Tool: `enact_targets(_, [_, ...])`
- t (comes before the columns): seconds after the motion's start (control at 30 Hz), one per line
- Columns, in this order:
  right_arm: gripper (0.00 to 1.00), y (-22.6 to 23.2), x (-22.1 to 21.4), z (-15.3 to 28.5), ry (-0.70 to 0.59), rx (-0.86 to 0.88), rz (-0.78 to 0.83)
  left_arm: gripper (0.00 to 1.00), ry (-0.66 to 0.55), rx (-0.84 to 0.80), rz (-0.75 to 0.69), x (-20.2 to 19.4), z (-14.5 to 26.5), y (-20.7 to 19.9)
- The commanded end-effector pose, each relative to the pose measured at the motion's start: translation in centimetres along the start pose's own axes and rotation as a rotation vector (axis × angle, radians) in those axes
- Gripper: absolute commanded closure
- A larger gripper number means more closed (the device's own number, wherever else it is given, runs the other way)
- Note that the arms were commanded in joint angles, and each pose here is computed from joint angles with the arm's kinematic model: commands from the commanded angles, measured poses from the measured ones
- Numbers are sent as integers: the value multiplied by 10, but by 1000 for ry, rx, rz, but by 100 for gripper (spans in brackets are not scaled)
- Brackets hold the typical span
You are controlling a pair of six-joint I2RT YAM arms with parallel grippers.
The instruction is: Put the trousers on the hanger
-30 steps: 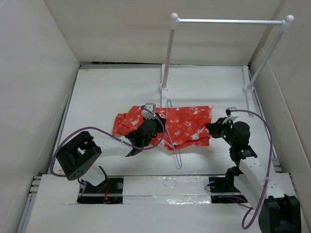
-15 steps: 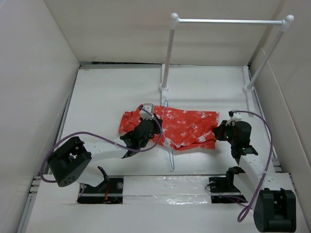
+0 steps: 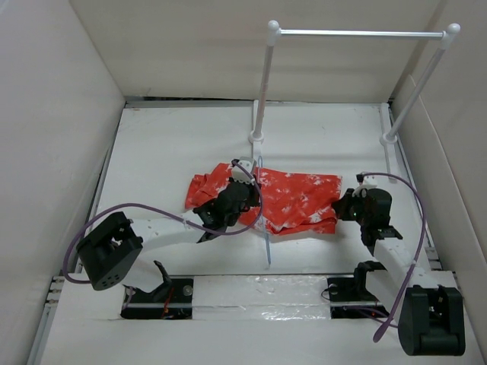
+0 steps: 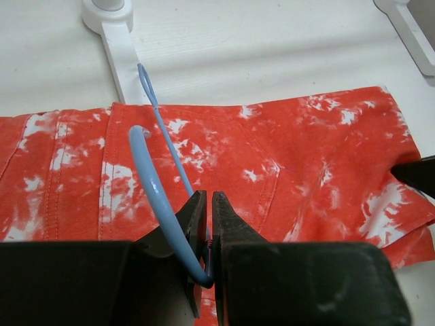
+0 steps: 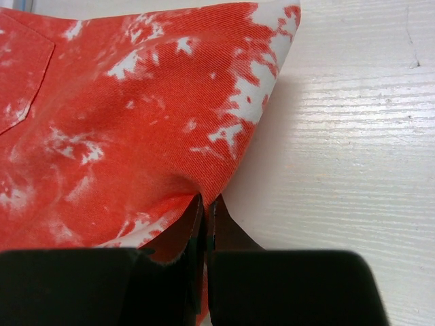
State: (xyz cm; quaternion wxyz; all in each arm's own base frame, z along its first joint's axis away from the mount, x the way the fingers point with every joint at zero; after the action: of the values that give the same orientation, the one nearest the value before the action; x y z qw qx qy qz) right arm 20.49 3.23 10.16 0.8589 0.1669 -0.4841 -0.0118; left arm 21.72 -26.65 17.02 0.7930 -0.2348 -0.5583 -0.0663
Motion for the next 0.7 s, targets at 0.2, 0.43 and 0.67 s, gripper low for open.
enact_targets(0.2, [94, 6, 36, 1, -113, 23, 50, 100, -122, -202, 3, 56, 9, -35])
enact_targets(0.43, [18, 55, 84, 37, -209, 149, 204, 100, -122, -264, 100, 96, 36, -54])
enact_targets(0.67, [20, 141, 101, 64, -302, 457, 160, 100, -149, -318, 112, 115, 47, -64])
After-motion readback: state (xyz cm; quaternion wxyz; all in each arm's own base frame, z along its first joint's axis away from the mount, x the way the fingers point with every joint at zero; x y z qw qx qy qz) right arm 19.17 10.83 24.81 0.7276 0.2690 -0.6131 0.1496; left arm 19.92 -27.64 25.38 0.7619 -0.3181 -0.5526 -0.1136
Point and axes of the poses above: each gripper's point midway between its finger pads, its own z axis back along the fingers, its own y axis along the line the jaws close on, x = y × z, the point moved 8 cm from there along z, back along the fingers, and after that the axes turned 2 degrees about z, right-handed, at the moved point
